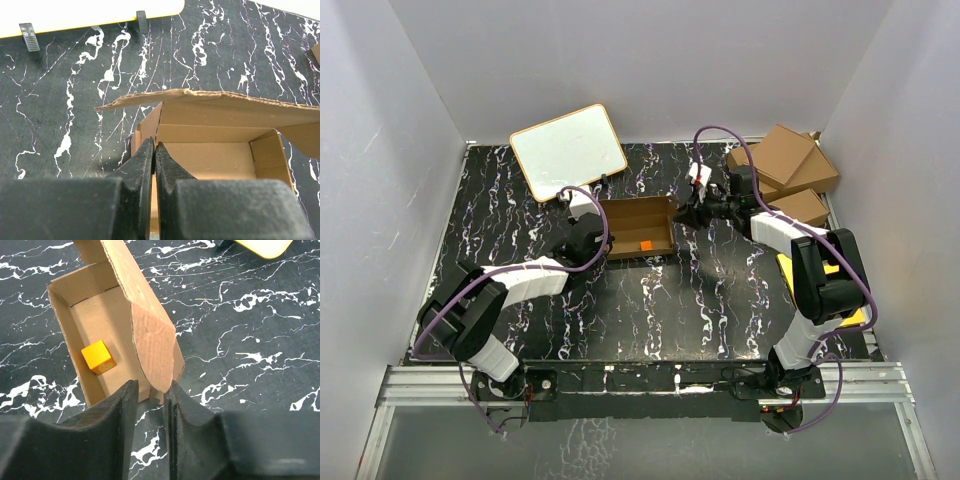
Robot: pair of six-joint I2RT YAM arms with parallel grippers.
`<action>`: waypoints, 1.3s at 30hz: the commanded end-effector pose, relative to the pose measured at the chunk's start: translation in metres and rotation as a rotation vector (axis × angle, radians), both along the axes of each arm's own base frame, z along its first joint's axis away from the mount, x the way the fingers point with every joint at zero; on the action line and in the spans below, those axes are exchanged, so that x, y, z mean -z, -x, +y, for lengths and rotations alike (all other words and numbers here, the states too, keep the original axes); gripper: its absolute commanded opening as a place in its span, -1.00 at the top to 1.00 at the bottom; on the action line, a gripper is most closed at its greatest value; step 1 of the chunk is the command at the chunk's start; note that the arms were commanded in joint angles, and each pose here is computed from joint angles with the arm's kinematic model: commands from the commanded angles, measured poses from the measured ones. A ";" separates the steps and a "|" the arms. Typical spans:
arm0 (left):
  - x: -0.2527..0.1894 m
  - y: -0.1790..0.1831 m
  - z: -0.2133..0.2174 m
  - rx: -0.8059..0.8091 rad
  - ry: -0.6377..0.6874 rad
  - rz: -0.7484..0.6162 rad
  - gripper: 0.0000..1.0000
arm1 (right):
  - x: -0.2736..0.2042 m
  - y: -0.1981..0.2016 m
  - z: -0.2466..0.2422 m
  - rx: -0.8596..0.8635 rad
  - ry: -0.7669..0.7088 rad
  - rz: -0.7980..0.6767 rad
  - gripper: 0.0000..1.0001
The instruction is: Fold the paper box
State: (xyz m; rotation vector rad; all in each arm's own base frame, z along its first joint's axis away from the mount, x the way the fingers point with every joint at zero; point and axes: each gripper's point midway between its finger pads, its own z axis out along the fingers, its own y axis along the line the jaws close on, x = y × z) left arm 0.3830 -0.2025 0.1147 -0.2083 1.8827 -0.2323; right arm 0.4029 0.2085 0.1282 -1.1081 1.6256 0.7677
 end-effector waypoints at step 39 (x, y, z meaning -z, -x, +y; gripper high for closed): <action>-0.005 0.014 -0.028 0.087 0.070 0.052 1.00 | -0.030 -0.005 0.023 0.360 -0.104 0.173 0.84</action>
